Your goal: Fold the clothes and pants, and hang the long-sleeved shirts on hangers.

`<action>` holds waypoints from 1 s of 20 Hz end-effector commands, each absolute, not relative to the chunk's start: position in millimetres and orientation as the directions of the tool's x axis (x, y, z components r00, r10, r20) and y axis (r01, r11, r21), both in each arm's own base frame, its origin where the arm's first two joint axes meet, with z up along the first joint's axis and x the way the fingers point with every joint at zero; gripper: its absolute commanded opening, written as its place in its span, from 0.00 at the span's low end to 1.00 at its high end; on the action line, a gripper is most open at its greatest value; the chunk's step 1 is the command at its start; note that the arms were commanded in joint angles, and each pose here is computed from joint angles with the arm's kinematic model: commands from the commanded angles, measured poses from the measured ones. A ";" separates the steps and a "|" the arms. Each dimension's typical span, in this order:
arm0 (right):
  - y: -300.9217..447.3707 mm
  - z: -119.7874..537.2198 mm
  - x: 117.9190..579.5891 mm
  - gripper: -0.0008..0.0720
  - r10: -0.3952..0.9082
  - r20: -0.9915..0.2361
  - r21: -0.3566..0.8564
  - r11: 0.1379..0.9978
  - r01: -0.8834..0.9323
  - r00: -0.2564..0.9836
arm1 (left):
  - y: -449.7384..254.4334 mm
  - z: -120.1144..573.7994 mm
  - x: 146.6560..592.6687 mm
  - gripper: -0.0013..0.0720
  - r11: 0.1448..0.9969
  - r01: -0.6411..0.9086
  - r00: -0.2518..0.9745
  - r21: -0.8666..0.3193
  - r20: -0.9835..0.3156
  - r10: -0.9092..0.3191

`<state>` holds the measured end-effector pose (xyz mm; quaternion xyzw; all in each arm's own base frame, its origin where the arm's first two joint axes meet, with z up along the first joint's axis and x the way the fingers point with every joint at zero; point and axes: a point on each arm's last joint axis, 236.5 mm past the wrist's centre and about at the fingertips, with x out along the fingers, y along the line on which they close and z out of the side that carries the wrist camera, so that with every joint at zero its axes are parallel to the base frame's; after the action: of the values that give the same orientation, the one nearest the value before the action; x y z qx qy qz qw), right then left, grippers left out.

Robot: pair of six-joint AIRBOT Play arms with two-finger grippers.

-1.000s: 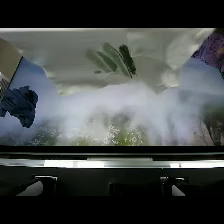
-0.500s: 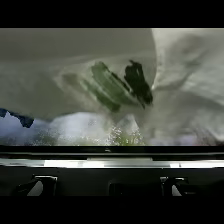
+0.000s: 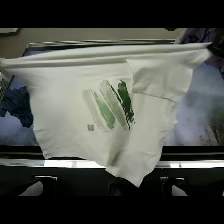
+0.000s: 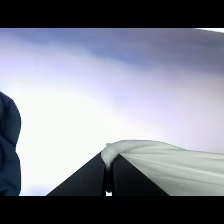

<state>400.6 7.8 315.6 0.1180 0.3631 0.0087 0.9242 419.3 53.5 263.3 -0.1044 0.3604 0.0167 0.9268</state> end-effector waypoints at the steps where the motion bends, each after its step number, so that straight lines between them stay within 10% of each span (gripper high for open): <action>1: 4.3 177.7 469.1 0.05 0.124 -0.855 0.219 0.967 0.134 0.504 | 55.0 138.6 484.1 0.03 0.975 -0.102 0.585 -0.197 -0.805 -0.101; 11: 13.1 10.5 592.4 0.05 0.198 -0.836 0.324 0.931 0.168 0.512 | 33.3 -16.0 596.6 0.03 0.975 -0.086 0.556 -0.204 -0.822 -0.123; 20: 4.6 -17.6 531.9 0.05 0.162 -0.953 0.213 0.959 0.186 0.256 | 14.4 -58.5 518.7 0.03 0.970 -0.085 0.231 -0.227 -0.952 -0.202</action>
<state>559.1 10.0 -4.5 0.1638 0.5592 0.0020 0.8127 551.2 22.5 -41.1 -0.1130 0.5609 -0.0266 0.8197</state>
